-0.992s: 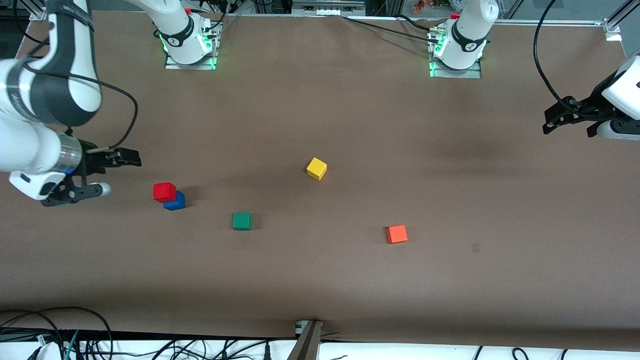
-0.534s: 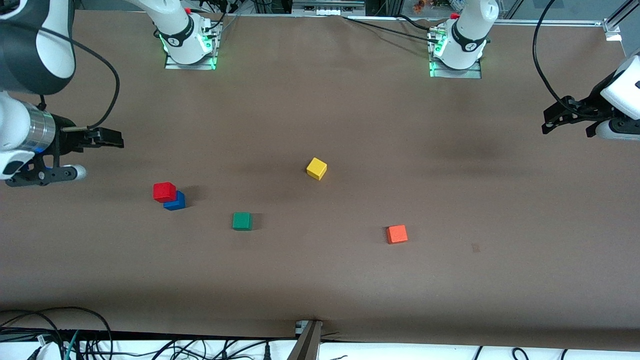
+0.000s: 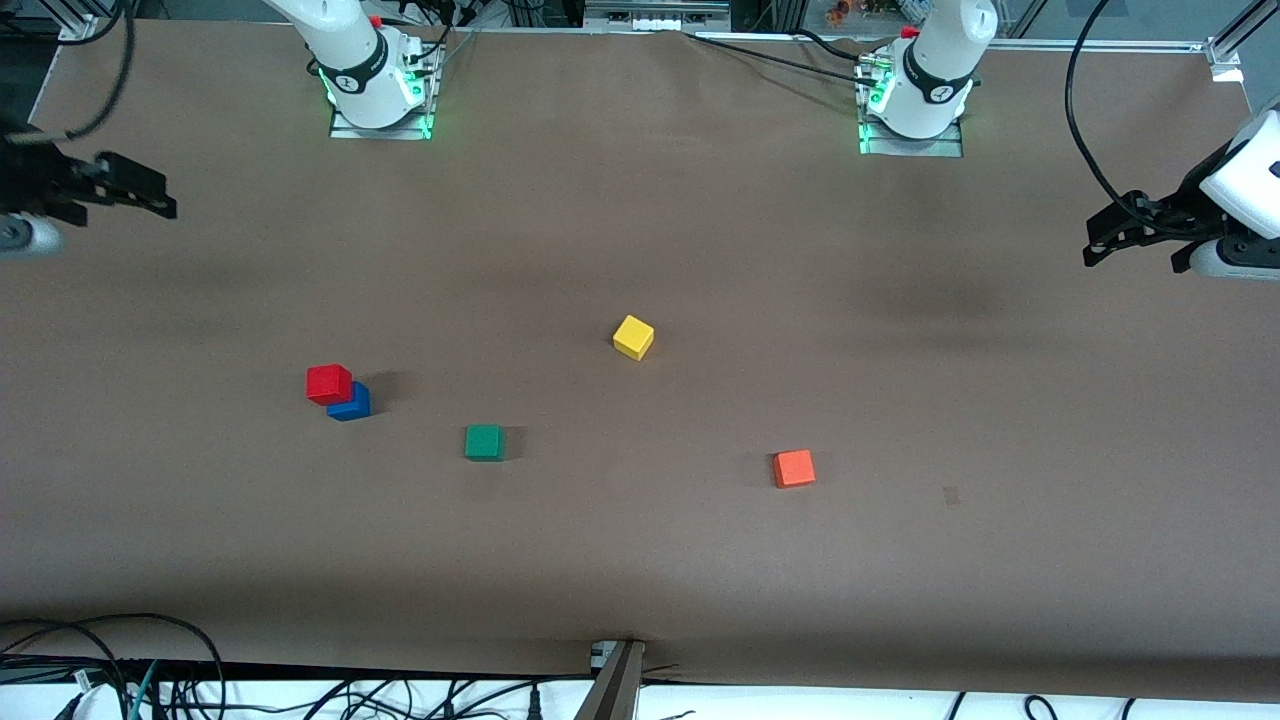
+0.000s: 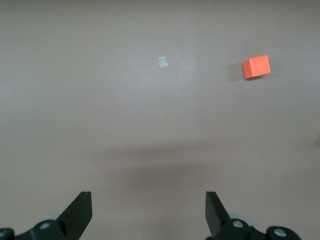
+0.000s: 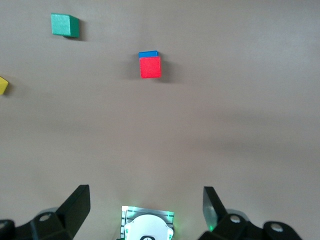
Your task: Pass red block to right arm, stack on blue
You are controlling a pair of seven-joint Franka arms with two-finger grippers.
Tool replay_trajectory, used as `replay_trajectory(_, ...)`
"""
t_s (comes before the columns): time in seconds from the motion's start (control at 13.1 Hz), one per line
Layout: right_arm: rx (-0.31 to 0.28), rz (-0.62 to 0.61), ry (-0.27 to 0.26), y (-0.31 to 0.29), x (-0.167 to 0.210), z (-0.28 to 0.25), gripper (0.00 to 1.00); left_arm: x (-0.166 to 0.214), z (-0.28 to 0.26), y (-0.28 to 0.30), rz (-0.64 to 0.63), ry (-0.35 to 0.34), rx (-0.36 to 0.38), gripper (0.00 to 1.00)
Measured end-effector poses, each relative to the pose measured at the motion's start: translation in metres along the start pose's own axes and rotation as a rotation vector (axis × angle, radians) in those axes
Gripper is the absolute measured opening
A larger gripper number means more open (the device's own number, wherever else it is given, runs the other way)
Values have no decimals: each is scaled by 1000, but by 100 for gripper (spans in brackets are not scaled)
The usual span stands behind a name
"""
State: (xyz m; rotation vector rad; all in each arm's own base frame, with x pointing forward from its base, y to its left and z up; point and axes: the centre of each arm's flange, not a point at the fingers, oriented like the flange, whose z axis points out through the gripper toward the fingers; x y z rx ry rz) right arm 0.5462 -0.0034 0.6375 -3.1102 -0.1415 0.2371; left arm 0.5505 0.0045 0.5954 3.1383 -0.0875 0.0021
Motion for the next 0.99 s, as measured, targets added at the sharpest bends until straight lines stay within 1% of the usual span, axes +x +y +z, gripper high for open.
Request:
replay_trajectory(0.08, 1, 3, 21, 2, -11, -10, 100, 0, 0, 0, 0, 0, 0, 100)
replay_trajectory(0.15, 2, 11, 30, 6, -21, -16, 100, 0, 0, 0, 0, -1, 0, 100)
replay_trajectory(0.31, 6, 17, 13, 9, -31, -14, 100, 0, 0, 0, 0, -2, 0, 100)
replay_trajectory(0.69, -17, 9, -34, 1, -25, -1, 100, 0, 0, 0, 0, -3, 0, 100)
replay_trajectory(0.99, -27, 16, -43, 6, -19, 4, 100, 0, 0, 0, 0, -3, 0, 100)
